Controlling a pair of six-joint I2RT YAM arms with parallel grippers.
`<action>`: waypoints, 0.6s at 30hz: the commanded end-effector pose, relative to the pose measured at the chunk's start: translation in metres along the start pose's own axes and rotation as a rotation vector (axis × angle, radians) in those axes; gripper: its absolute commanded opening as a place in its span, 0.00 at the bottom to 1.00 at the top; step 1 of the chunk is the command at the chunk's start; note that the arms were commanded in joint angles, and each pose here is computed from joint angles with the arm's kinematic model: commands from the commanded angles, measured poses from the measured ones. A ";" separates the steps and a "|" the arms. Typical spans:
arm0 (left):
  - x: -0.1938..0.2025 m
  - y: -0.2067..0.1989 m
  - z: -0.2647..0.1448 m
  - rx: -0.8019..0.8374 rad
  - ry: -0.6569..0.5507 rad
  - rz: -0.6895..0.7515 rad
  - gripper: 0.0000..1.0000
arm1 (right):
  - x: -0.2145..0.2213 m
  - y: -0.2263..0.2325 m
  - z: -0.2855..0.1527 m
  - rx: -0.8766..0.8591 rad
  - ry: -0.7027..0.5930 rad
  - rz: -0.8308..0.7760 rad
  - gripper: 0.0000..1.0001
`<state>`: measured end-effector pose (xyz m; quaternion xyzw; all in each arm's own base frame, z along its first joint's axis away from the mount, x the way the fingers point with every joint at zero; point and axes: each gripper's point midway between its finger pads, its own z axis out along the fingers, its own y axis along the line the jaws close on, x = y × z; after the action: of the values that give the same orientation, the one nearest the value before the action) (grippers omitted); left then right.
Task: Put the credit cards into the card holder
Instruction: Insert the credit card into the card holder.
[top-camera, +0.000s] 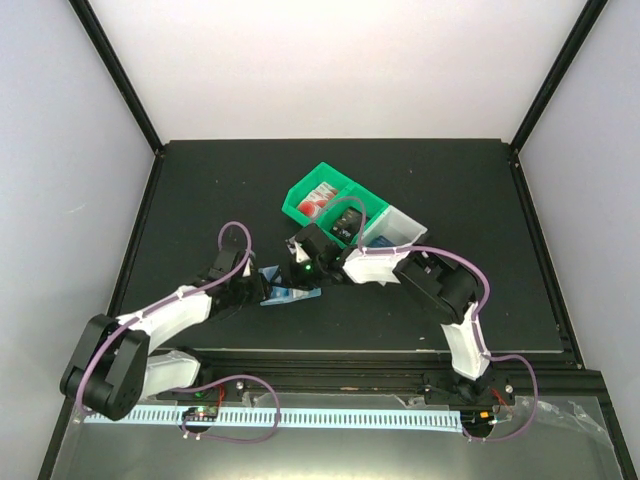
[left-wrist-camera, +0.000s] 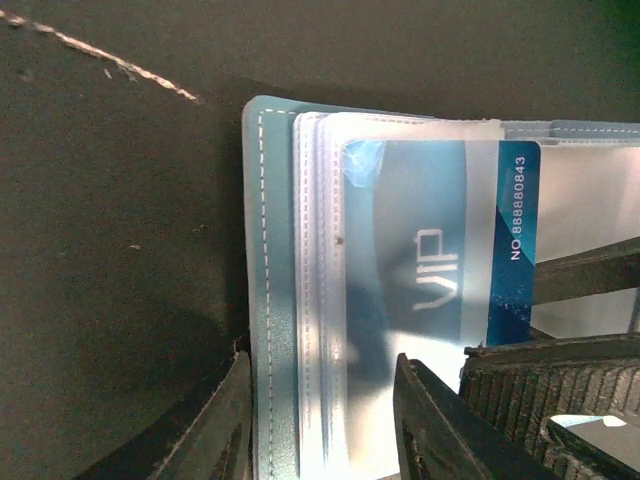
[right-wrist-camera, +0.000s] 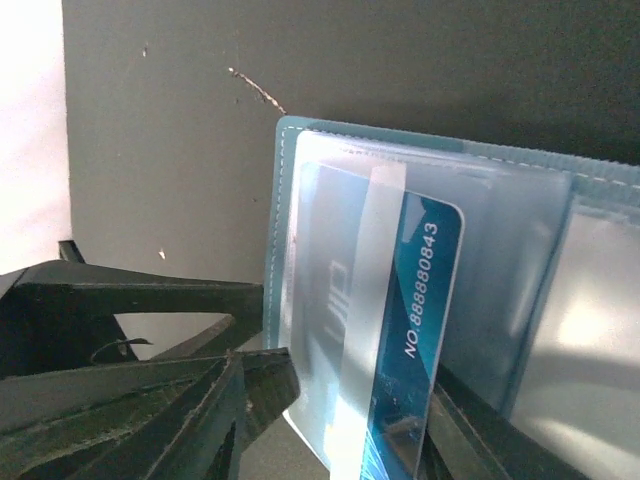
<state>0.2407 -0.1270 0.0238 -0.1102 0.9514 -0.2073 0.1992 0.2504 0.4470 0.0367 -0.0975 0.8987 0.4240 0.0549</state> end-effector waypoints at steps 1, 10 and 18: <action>-0.005 -0.007 -0.009 0.036 -0.028 0.000 0.43 | 0.004 -0.016 -0.004 0.133 -0.009 -0.035 0.48; -0.015 -0.012 -0.025 0.050 -0.090 -0.004 0.51 | -0.007 -0.017 -0.033 0.264 -0.081 -0.147 0.54; -0.013 -0.019 -0.025 0.089 -0.081 -0.014 0.51 | -0.002 -0.019 -0.033 0.308 -0.072 -0.177 0.39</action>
<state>0.2440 -0.1271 0.0528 -0.1130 0.9357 -0.2310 0.2414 0.2557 0.4112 0.0376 -0.1370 0.9368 0.2971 0.1236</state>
